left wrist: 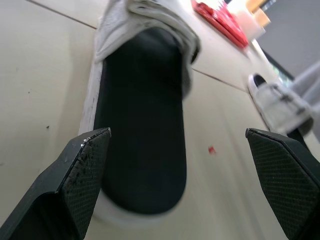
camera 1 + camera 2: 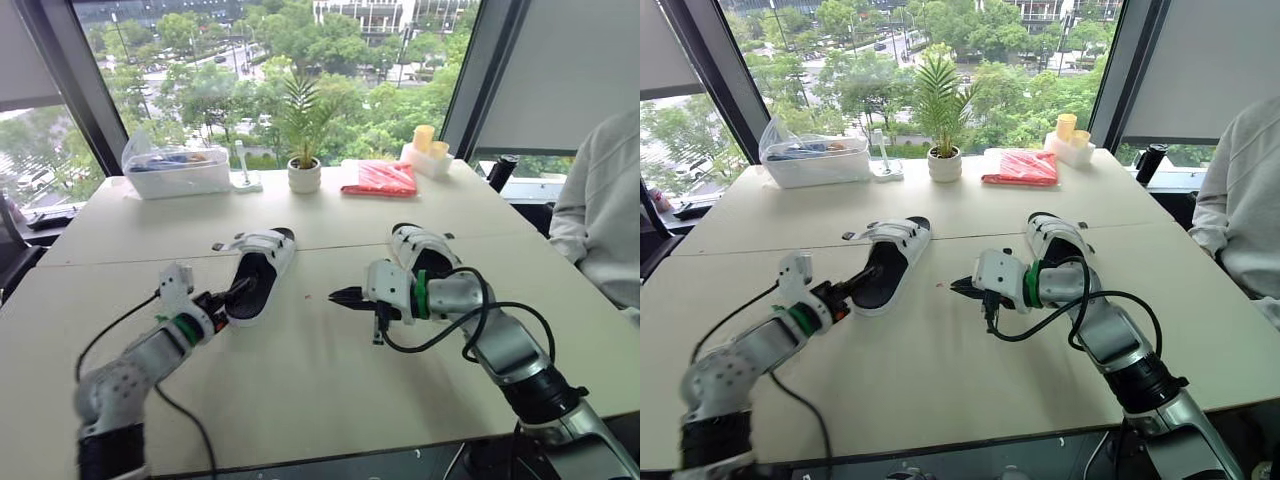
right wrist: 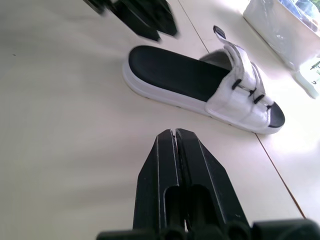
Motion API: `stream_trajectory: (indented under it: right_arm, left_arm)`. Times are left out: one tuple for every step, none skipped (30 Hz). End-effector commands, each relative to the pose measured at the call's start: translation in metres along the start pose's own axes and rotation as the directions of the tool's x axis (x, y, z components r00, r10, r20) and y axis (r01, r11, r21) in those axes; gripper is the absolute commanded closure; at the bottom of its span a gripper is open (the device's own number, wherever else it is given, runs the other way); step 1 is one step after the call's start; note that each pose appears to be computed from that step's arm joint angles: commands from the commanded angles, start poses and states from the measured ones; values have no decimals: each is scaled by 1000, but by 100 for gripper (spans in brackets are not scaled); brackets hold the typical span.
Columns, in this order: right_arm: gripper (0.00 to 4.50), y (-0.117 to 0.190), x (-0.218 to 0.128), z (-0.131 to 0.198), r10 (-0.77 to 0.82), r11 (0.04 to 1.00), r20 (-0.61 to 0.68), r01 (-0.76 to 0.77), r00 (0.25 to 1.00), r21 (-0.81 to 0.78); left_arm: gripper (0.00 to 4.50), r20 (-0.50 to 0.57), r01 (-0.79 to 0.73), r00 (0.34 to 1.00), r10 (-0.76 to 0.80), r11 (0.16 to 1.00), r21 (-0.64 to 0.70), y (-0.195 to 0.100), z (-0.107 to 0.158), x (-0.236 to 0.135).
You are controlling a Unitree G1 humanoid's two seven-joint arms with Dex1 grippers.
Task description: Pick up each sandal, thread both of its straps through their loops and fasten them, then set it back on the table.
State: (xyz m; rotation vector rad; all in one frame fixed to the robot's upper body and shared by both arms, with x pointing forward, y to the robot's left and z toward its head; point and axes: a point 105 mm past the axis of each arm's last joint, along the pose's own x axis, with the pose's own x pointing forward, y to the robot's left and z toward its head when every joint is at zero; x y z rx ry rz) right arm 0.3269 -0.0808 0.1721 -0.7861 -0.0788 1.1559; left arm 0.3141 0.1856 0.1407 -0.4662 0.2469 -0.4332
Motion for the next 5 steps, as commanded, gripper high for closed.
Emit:
stream_trajectory:
  right_arm:
    - [450,-20,-17,2,-72,997,8,72,997,-19]
    - [450,-22,-21,-1,-82,997,-2,82,997,-9]
    - [450,-24,-25,-4,-92,996,-13,92,996,2]
    - [450,-25,-31,-8,-103,994,-26,103,994,17]
    - [450,-25,-35,-11,-110,993,-36,111,993,28]
  left_arm:
    - [3,-10,118,993,-118,975,190,-26,12,-15]
    - [3,-26,134,991,-131,964,230,-29,12,-21]
    - [3,-41,144,990,-138,953,266,-30,12,-27]
    - [3,-61,163,987,-152,935,315,-33,12,-35]
    - [3,-77,180,984,-163,920,347,-36,11,-40]
